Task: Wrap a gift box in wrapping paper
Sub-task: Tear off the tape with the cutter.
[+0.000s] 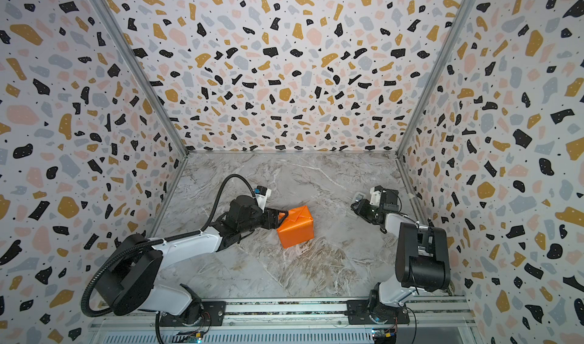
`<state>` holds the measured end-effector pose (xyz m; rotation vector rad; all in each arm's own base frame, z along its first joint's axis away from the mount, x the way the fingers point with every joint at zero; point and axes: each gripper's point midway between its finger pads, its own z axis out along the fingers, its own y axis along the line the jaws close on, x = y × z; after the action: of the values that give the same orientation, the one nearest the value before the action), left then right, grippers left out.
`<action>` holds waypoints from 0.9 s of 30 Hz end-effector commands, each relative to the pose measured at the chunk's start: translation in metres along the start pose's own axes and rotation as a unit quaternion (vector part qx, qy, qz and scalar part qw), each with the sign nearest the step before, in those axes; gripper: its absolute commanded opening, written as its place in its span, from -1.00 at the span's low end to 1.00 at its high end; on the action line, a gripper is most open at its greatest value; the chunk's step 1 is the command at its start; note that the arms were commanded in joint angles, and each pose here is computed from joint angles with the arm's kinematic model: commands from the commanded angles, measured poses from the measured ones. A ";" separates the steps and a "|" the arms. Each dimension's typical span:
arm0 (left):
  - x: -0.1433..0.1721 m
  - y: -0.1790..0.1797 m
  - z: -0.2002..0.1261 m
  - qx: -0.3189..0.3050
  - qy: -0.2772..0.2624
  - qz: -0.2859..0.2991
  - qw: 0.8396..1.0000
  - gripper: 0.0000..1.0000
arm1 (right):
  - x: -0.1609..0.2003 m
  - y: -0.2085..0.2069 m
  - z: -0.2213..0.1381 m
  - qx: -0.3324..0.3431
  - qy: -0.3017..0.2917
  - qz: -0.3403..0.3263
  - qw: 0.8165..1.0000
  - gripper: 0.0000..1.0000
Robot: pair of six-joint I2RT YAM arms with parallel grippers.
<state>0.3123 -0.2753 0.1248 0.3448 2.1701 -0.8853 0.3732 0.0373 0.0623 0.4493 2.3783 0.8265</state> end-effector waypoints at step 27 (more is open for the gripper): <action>0.048 0.022 -0.002 -0.037 0.083 -0.003 0.996 0.59 | 0.012 0.010 0.012 -0.108 0.019 0.047 0.993 -0.49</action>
<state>0.3121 -0.2755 0.1250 0.3461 2.1694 -0.8874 0.3844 0.0399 0.0622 0.4600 2.2523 1.0292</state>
